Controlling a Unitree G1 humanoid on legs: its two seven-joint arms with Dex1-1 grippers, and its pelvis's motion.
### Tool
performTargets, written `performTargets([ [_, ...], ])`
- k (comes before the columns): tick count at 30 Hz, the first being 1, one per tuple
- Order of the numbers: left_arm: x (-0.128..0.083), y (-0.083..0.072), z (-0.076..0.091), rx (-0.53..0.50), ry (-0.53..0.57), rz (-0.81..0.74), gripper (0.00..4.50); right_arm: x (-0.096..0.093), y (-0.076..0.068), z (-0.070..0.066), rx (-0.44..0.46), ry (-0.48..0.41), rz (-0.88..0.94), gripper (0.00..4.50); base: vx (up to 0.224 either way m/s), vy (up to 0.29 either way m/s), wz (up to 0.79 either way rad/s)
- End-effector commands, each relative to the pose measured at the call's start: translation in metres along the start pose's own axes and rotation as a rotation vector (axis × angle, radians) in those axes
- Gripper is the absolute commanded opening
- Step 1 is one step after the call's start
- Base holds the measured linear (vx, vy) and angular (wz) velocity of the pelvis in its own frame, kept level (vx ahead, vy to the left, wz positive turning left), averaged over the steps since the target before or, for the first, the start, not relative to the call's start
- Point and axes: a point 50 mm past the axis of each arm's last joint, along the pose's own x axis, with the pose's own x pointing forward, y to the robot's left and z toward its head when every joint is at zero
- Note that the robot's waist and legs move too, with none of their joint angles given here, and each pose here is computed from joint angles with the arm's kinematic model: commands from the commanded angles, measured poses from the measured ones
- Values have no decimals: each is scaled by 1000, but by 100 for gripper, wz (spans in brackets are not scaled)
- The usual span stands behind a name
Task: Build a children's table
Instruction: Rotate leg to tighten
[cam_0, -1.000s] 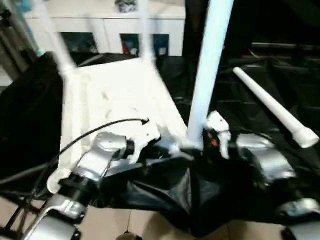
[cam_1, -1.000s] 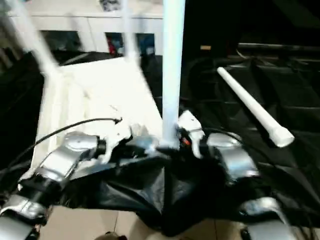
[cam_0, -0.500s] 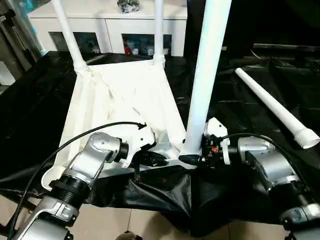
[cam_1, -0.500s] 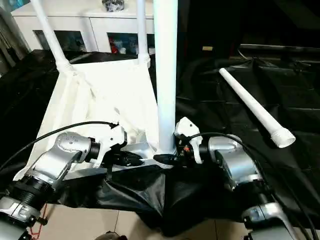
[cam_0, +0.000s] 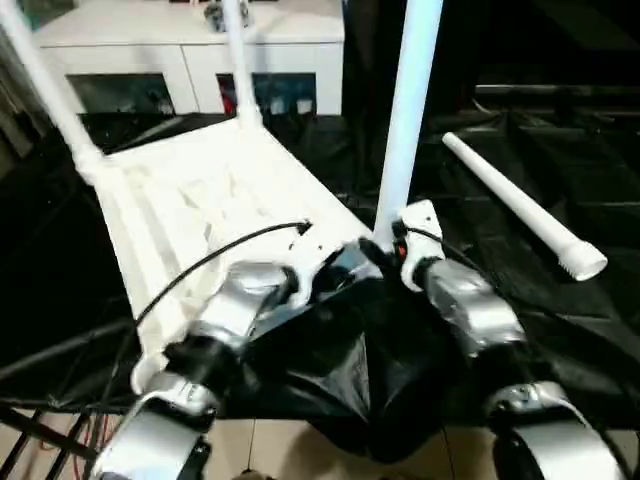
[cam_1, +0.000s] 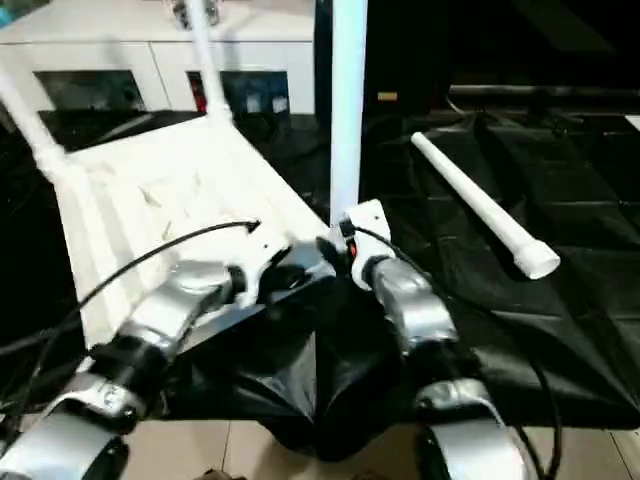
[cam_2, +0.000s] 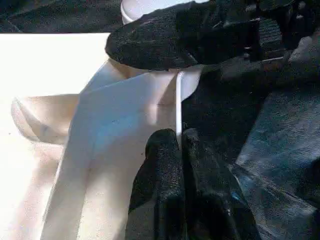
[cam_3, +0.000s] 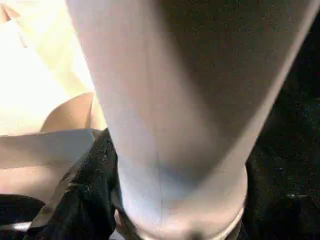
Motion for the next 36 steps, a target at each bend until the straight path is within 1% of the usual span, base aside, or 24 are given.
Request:
performTargets([
  [1,12,-17,32,96,-107,-88,0,11,39,-12,46,51,168,342,0,0,0],
  [3,12,-19,32,107,-116,-118,0,11,38,-10,43,46,174,351,0,0,0],
  [5,10,-21,30,108,-119,-141,0,11,37,-9,18,40,187,376,0,0,0],
  [6,7,-23,27,123,-120,-178,0,8,36,-7,-30,30,230,376,0,0,0],
  [7,4,-24,26,141,-125,-209,0,6,36,-6,-58,23,274,392,0,0,0],
  [9,1,-26,24,154,-130,-243,0,2,36,-5,-89,16,332,392,0,0,0],
  [11,-6,-27,21,155,-128,-299,0,-8,35,-3,-146,10,459,392,0,0,0],
  [13,-11,-28,17,171,-124,-342,0,-17,33,-3,-183,14,554,392,0,0,0],
  [14,-13,-28,16,175,-120,-350,0,-19,32,-3,-190,16,575,392,0,0,0],
  [17,-21,-26,10,191,-100,-392,0,-34,25,-4,-226,44,695,392,0,0,0],
  [20,-30,-23,6,202,-87,-442,0,-47,21,-5,-249,89,802,392,0,0,0],
  [21,-30,-23,6,202,-87,-442,0,-47,21,-5,-249,89,802,377,0,0,0],
  [22,-35,-22,3,207,-74,-462,0,-52,20,-6,-252,109,841,367,0,0,0],
  [23,-37,-22,3,210,-70,-469,0,-54,20,-5,-252,113,851,361,0,0,0],
  [24,-37,-22,3,210,-70,-469,0,-54,20,-5,-252,113,851,356,0,0,0],
  [27,-41,-21,0,207,-60,-493,0,-56,21,-5,-246,113,870,323,0,0,0],
  [29,-43,-21,-1,203,-56,-506,0,-57,22,-5,-242,116,883,313,0,0,0],
  [31,-44,-21,-2,202,-54,-513,0,-58,25,-7,-239,124,895,291,0,0,0],
  [36,-40,-20,-1,196,-53,-467,0,-57,28,-11,-221,129,868,277,0,0,0],
])
